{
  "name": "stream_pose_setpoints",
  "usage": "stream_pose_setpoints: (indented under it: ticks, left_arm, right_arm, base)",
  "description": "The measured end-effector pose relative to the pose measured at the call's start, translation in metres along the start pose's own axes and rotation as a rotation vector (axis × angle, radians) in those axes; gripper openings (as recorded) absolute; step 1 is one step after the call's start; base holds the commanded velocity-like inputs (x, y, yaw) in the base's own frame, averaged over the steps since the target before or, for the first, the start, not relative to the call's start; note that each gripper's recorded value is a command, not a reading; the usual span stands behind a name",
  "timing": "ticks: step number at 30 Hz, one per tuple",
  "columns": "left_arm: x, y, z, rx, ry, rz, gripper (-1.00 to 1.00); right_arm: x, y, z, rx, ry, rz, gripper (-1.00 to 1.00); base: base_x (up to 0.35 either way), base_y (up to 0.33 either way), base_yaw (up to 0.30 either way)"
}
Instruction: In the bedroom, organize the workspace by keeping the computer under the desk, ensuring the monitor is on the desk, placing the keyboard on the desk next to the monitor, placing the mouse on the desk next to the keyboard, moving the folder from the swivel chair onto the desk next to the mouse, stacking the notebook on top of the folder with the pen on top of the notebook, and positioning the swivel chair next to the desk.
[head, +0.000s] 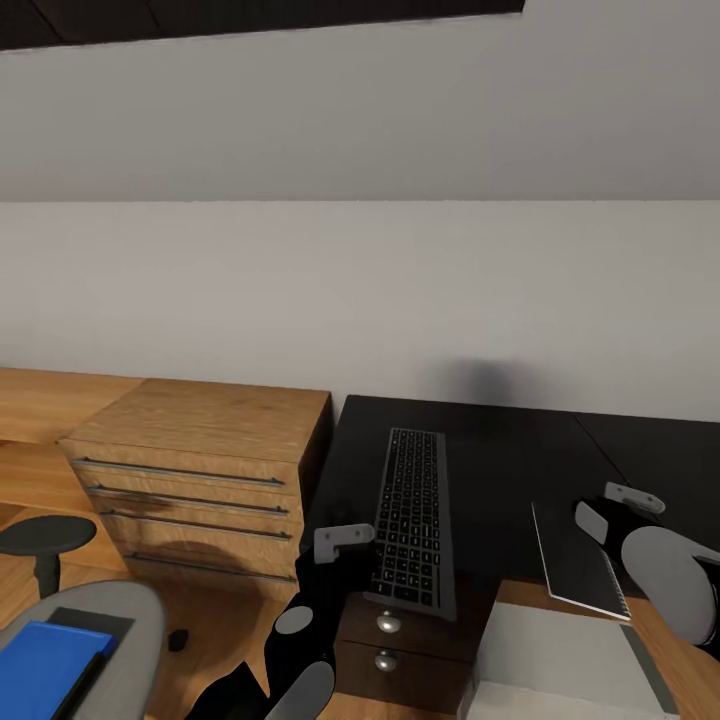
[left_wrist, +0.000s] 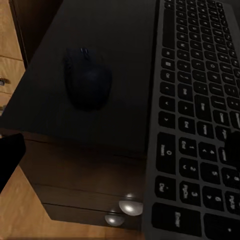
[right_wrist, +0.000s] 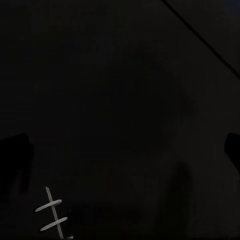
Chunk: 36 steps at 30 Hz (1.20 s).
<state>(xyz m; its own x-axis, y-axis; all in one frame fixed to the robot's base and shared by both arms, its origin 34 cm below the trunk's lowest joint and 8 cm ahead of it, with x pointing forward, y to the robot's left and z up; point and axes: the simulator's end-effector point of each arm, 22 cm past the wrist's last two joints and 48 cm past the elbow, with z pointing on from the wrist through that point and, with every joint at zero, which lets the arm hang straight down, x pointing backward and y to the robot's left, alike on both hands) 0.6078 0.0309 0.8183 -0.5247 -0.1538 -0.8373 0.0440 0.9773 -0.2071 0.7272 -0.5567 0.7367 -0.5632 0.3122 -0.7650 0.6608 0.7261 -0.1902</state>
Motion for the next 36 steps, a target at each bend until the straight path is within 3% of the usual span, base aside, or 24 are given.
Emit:
stream_pose_setpoints:
  ticks: [20,31,36]
  left_arm:
    - [-0.017,0.0,-0.006,-0.009,-0.001,-0.004,1.0]
    - [-0.033,-0.004,-0.015,-0.008,-0.001,-0.004,1.0]
    - [-0.04,-0.006,-0.019,-0.008,-0.001,-0.004,1.0]
  right_arm:
    - [-0.012,0.001,-0.01,-0.013,0.003,0.025,1.0]
    - [-0.046,0.037,-0.035,-0.073,-0.071,0.051,1.0]
    - [-0.055,0.039,-0.042,-0.077,-0.075,0.054,1.0]
  base:
    - [0.0,0.0,0.0]
    - [0.0,0.0,0.0]
    - [0.0,0.0,0.0]
